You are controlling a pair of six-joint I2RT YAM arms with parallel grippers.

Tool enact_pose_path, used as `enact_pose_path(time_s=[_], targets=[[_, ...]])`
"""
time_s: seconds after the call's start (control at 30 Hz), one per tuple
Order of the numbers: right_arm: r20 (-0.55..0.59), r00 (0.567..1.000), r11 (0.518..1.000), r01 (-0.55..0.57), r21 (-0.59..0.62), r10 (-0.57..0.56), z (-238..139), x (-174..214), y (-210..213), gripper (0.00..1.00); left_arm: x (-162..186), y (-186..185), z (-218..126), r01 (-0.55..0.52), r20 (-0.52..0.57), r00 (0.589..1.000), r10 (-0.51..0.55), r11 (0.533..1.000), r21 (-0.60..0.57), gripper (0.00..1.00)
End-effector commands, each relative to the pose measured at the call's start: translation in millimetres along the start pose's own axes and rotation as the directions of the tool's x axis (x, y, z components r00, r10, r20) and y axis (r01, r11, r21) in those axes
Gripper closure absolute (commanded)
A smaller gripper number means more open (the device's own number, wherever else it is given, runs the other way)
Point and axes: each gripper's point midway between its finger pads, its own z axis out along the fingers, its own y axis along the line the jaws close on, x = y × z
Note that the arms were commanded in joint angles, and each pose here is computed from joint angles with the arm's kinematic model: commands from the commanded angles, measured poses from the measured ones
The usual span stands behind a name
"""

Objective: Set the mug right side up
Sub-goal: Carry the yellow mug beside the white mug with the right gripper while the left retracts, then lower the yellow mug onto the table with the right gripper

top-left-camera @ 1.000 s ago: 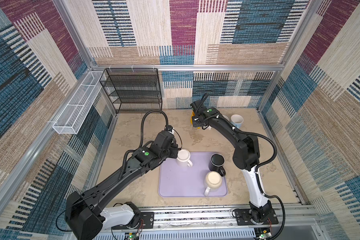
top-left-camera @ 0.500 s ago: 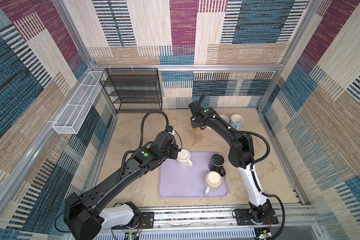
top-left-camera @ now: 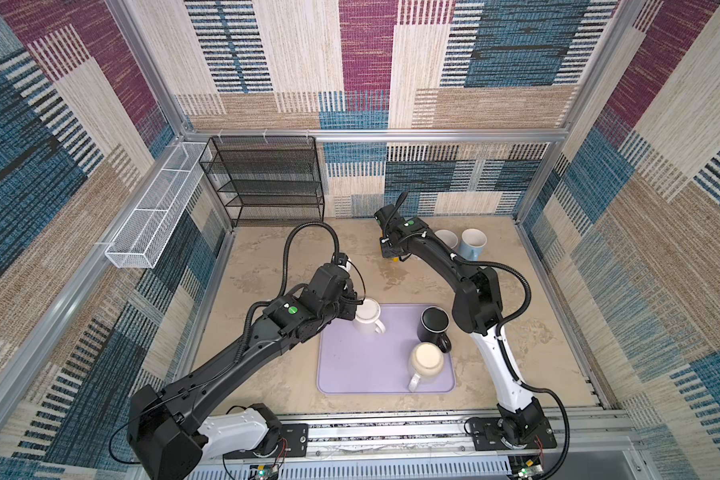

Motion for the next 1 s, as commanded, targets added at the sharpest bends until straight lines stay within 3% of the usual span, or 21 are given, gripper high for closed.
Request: enact_pose_path(time_s=[0.0, 0.97], targets=[[0.066, 0.997, 0.999, -0.03, 0.018, 0.029, -2.3, -17.4, -2.2, 1.0, -1.3, 0.5, -1.3, -0.021, 0.007, 1.0, 0.021, 1.0, -0.007, 0.74], [0.019, 0.999, 0.999, -0.032, -0.01, 0.032, 15.0, -5.6, 7.6, 1.0, -3.6, -3.9, -3.6, -0.056, 0.014, 0.998, 0.056, 0.998, 0.004, 0.74]])
